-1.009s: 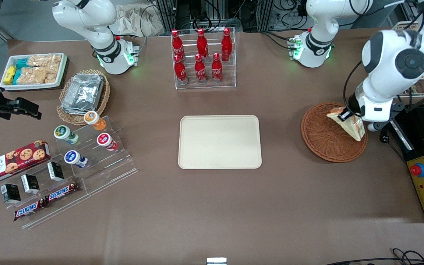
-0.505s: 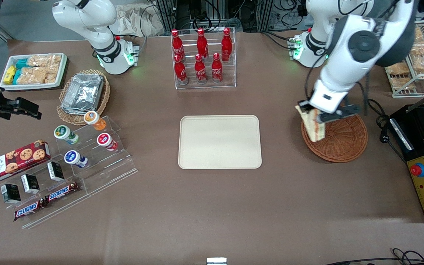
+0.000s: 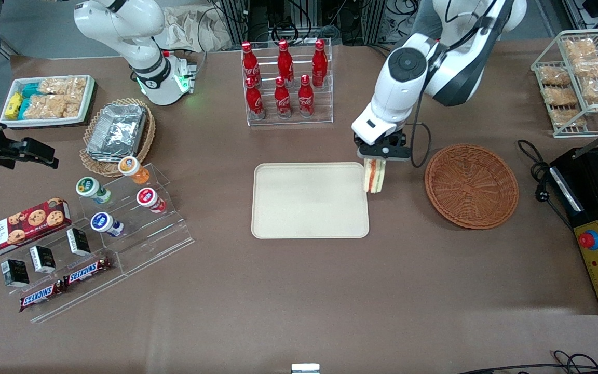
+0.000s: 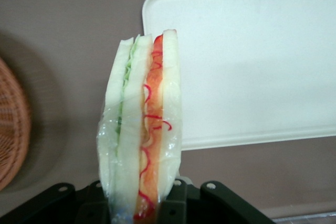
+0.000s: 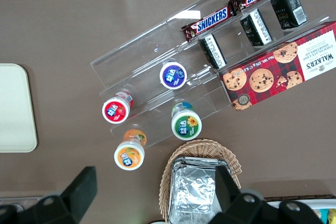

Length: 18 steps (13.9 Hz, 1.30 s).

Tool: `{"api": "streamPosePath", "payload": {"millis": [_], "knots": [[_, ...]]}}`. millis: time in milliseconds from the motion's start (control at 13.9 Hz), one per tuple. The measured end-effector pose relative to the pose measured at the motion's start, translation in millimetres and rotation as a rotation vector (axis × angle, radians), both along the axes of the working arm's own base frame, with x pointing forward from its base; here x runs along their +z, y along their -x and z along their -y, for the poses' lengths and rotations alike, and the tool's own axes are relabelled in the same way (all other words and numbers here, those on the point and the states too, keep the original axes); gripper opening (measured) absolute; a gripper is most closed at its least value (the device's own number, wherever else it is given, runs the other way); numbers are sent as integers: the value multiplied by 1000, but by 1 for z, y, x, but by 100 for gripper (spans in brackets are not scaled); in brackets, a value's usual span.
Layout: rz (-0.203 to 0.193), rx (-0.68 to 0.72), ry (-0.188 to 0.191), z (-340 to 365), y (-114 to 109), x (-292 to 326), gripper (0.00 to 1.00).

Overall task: Place sandwich from basket to tray
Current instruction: 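Lower the sandwich onto the white tray and open the left gripper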

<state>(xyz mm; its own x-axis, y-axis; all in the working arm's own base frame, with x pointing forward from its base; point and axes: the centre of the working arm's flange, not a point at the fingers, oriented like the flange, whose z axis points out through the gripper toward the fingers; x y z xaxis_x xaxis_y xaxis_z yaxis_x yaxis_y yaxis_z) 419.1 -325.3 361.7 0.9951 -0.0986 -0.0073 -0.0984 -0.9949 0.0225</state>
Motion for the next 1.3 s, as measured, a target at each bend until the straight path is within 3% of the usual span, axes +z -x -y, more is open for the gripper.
{"api": "streamPosePath", "payload": {"millis": [432, 793, 1081, 1297], "knots": [[-36, -2, 15, 28, -1, -116, 25], [-42, -32, -15, 32, -2, -147, 26], [-23, -47, -21, 33, -8, -142, 60], [-57, -39, -56, 40, -21, -124, 91]]}}
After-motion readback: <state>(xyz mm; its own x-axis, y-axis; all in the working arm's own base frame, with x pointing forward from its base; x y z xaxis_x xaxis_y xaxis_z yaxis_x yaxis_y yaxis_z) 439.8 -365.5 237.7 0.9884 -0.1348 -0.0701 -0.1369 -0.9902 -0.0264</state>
